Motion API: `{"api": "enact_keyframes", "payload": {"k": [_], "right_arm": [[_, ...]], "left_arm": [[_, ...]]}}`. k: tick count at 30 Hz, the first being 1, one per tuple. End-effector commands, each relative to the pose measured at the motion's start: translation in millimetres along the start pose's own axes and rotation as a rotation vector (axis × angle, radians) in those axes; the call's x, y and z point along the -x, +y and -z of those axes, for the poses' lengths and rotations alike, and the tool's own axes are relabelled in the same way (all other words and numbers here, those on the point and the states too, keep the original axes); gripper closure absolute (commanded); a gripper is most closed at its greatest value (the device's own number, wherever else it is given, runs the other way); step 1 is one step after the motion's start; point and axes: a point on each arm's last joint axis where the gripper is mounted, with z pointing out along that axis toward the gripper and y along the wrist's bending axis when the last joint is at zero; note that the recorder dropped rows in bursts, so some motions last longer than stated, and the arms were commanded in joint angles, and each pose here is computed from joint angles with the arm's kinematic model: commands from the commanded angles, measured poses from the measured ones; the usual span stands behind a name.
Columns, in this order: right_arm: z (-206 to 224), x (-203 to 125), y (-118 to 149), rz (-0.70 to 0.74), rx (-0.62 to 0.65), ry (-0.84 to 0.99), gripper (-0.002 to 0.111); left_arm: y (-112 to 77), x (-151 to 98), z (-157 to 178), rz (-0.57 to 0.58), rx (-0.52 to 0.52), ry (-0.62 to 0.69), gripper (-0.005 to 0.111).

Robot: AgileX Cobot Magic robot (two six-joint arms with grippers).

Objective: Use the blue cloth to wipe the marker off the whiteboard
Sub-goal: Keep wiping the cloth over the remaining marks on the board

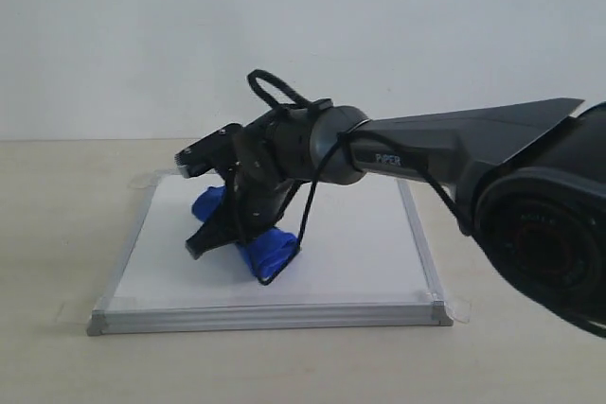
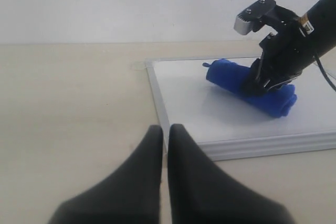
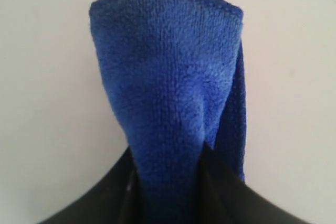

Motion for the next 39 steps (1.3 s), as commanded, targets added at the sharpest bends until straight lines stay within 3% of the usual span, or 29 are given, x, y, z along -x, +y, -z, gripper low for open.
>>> {"api": "enact_keyframes", "payload": {"k": [1, 4, 10, 26, 30, 34, 39], "right_arm": [[5.3, 6.2, 46.8, 0.050, 0.124, -0.052, 0.108], [8.0, 6.5, 65.0, 0.078, 0.193, -0.059, 0.108], [8.2, 7.2, 57.5, 0.117, 0.166, -0.052, 0.108], [2.8, -16.7, -37.5, 0.083, -0.143, 0.183, 0.108], [4.0, -24.3, -62.3, 0.011, -0.216, 0.235, 0.108], [-1.2, -27.7, -58.2, -0.001, -0.176, 0.247, 0.108], [-12.9, -28.0, -22.7, 0.038, -0.016, 0.231, 0.108]], "left_arm": [[-0.3, -0.1, -0.1, 0.003, -0.005, -0.008, 0.103], [-0.3, -0.1, -0.1, 0.003, -0.005, -0.008, 0.103], [-0.3, -0.1, -0.1, 0.003, -0.005, -0.008, 0.103], [-0.3, -0.1, -0.1, 0.003, -0.005, -0.008, 0.103], [-0.3, -0.1, -0.1, 0.003, -0.005, -0.008, 0.103], [-0.3, -0.1, -0.1, 0.003, -0.005, -0.008, 0.103], [-0.3, -0.1, -0.1, 0.003, -0.005, -0.008, 0.103]]}}
